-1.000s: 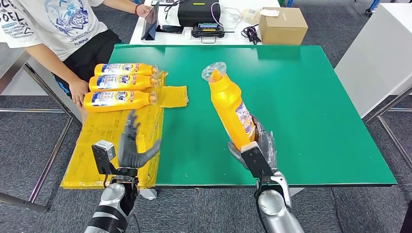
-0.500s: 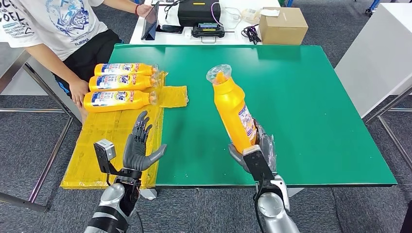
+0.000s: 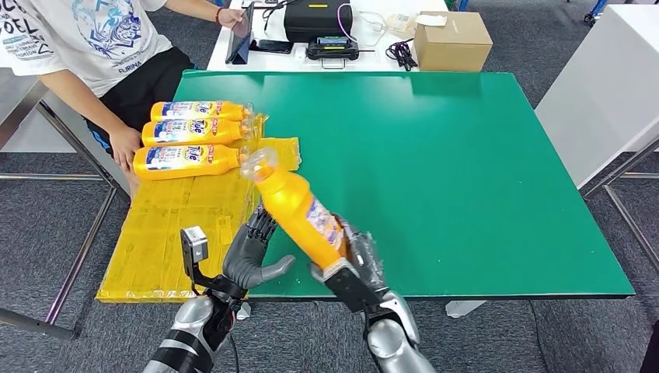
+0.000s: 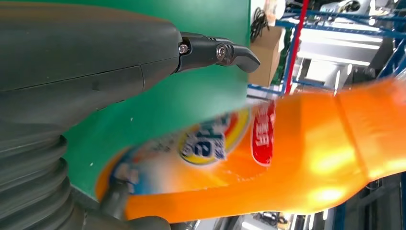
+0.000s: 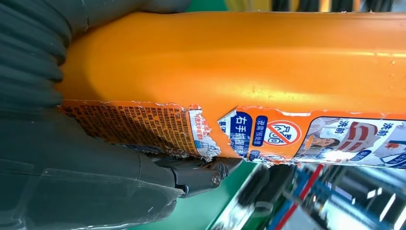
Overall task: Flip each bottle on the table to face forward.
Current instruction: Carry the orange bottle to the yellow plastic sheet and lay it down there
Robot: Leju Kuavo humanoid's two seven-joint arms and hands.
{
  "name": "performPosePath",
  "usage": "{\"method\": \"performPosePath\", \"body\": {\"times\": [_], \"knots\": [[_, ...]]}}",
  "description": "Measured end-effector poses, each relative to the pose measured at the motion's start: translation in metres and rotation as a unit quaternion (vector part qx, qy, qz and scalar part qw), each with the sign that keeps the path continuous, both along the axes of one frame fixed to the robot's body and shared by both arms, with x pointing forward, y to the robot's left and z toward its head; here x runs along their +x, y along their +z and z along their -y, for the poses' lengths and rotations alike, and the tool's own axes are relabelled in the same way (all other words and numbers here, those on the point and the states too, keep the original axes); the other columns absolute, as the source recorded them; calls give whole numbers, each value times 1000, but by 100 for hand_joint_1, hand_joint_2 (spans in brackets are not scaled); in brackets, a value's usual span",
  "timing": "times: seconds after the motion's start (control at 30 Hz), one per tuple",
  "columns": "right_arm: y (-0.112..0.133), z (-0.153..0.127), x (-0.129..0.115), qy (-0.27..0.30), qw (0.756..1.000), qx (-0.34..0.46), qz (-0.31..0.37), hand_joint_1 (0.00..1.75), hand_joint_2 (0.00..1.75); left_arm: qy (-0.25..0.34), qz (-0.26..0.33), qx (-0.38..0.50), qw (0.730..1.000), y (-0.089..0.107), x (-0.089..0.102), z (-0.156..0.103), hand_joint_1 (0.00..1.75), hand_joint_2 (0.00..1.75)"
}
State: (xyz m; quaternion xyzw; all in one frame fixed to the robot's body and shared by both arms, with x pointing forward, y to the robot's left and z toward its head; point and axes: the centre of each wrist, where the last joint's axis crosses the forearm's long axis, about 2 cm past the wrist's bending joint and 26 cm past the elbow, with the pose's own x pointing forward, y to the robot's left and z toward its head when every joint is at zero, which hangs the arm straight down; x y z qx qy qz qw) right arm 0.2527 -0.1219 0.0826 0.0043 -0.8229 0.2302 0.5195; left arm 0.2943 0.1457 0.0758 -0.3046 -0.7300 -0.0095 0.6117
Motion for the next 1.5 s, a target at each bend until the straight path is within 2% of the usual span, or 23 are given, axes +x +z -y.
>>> {"method": "performPosePath", "body": {"times": [0.27,0.67,0.7,0.8,0.83,1.23,1.27,1.3,1.37,1.4,1.47,1.5], "knots": [[-10,-31,-9,48,998,-42,-5,175,175,-15,-13,-5,1000,-3,0,2,0,175],[-15,-42,-8,83,995,-56,-23,175,175,-4,-25,3,1000,-8,-1,0,0,175],[-16,-44,-8,87,994,-58,-27,175,175,-1,-26,5,1000,-9,-1,-1,21,175],[-18,-47,-7,97,993,-67,-32,175,175,3,-28,5,1000,-12,-2,-2,152,175],[-19,-48,-7,98,992,-70,-33,175,175,3,-29,4,1000,-13,-3,-2,175,175],[-21,-51,-5,105,990,-91,-29,175,175,-1,-36,-26,999,-16,-4,-6,175,175],[-21,-51,-5,104,990,-93,-29,164,175,-1,-36,-27,999,-16,-4,-6,175,175],[-22,-51,-5,103,990,-96,-28,126,175,0,-37,-27,999,-16,-4,-7,175,175],[-21,-51,-5,97,990,-102,-26,38,175,2,-38,-27,999,-16,-4,-7,175,175],[-21,-51,-5,92,990,-106,-24,5,175,4,-38,-26,999,-16,-4,-7,175,175],[-21,-51,-5,81,990,-115,-23,0,175,10,-39,-23,999,-15,-3,-8,175,175],[-21,-51,-5,74,990,-120,-22,0,131,15,-39,-19,999,-15,-2,-8,175,175]]}}
